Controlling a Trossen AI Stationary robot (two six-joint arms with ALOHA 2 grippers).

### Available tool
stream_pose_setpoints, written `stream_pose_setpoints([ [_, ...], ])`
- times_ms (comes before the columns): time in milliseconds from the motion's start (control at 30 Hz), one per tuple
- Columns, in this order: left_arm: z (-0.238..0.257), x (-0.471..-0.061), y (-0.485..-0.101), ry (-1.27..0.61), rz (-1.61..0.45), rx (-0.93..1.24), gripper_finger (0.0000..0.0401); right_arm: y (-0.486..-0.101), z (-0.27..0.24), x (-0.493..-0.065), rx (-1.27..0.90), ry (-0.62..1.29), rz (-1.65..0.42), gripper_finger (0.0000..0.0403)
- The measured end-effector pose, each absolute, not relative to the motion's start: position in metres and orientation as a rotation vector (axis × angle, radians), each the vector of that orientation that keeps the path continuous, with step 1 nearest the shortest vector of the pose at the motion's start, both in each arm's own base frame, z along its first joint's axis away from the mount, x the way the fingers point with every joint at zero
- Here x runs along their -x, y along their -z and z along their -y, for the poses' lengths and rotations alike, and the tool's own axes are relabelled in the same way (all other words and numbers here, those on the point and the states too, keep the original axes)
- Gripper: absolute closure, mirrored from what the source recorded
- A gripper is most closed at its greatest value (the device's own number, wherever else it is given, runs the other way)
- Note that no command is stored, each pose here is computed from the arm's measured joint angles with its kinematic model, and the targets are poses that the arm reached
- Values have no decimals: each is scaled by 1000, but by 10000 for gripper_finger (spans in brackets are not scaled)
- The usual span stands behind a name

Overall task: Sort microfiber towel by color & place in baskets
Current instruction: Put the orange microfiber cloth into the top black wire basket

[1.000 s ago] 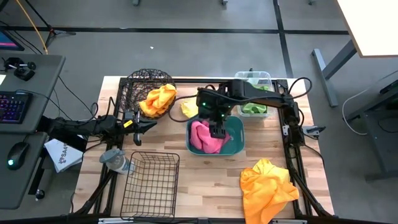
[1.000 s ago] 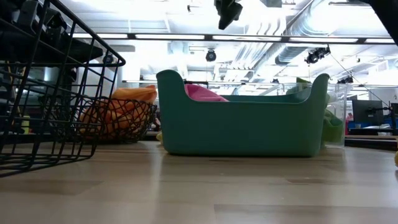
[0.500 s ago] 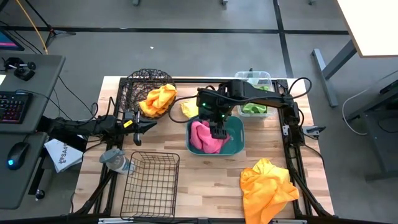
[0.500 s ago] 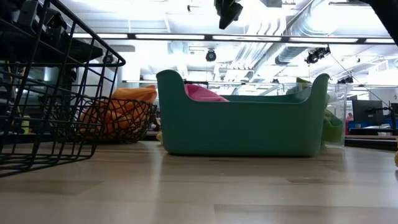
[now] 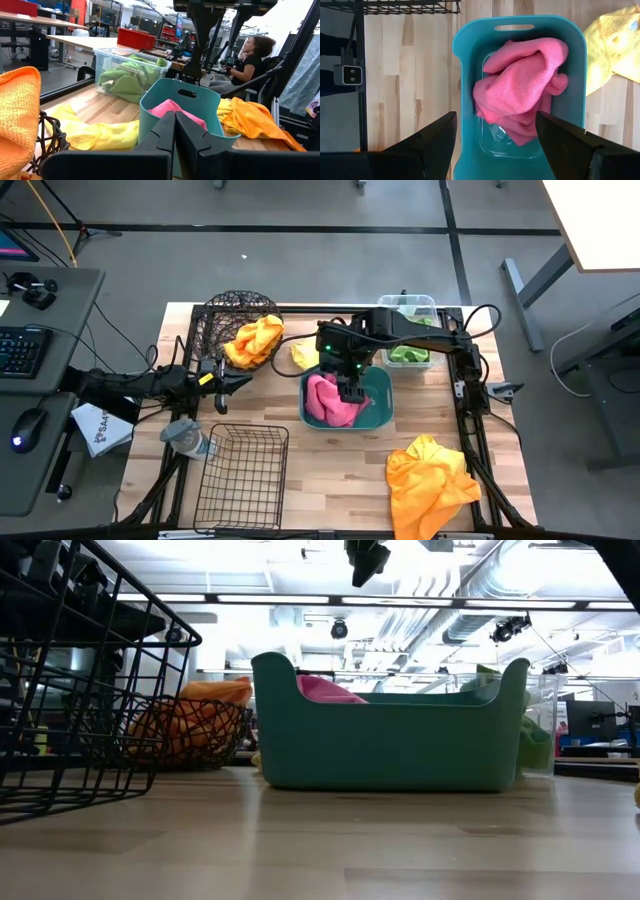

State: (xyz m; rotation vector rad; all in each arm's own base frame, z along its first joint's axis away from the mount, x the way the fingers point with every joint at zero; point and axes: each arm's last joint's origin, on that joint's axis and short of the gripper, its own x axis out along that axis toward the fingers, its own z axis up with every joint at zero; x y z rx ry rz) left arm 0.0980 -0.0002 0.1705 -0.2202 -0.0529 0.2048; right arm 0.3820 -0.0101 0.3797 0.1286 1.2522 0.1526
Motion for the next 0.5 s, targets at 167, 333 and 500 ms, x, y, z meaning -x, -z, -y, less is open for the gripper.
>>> stream_pose_setpoints([
  [167, 0, -98, -171, -205, 53, 221, 401, -380, 10, -382, -129, -153, -1252, 137],
  [333, 0, -98, -170, -204, 53, 221, 401, -380, 10, -382, -128, -152, -1252, 137],
  [500, 0, -98, -170, -205, 53, 220, 401, -380, 12, -382, -95, -132, -1249, 137],
])
